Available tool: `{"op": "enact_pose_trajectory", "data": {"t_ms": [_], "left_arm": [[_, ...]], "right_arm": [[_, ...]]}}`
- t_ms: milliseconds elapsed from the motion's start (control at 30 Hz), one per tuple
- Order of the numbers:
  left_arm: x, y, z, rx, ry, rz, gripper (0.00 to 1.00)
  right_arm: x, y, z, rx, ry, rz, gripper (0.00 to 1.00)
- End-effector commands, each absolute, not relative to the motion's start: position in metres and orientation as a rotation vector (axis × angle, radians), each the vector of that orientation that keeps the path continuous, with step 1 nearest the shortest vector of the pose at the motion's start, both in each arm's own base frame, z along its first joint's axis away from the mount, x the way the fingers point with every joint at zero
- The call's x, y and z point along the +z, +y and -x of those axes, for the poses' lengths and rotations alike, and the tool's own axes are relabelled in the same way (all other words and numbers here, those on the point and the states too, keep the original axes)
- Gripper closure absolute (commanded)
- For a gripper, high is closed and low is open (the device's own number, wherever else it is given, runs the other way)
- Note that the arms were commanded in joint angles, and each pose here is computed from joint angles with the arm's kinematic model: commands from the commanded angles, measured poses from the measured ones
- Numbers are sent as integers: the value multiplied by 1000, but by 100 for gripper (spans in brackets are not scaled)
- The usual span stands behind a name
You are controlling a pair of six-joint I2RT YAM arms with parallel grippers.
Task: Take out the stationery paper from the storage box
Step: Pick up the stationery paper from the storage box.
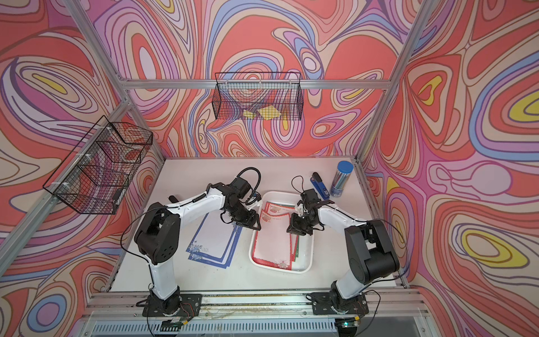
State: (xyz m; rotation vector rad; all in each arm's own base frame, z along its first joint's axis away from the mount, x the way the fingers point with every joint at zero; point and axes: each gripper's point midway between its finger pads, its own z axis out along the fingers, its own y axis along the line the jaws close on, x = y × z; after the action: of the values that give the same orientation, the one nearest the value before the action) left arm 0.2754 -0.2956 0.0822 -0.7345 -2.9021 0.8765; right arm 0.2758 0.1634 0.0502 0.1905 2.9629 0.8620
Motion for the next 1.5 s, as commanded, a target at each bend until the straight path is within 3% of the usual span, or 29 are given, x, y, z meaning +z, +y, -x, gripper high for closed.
{"op": "enact_pose_trajectory", "data": {"t_ms": [0,367,500,833,1467], "left_arm": [[82,-296,-270,844,-2879,726,47],[82,-296,-269,832,-2879,737,46],[83,-295,-269,823,-2882,735,47],[88,-291,-274,783,-2930,767,46],[137,-277,-286,769,-3126,850,44]], "right_arm": [[44,165,-276,879,2971,-198,77],[36,164,-274,876,2981,-202,90],[38,161,-275,844,2981,-183,100],[48,136,-281,596,2975,-129,100],[135,90,-307,42,2777,65,100]]}}
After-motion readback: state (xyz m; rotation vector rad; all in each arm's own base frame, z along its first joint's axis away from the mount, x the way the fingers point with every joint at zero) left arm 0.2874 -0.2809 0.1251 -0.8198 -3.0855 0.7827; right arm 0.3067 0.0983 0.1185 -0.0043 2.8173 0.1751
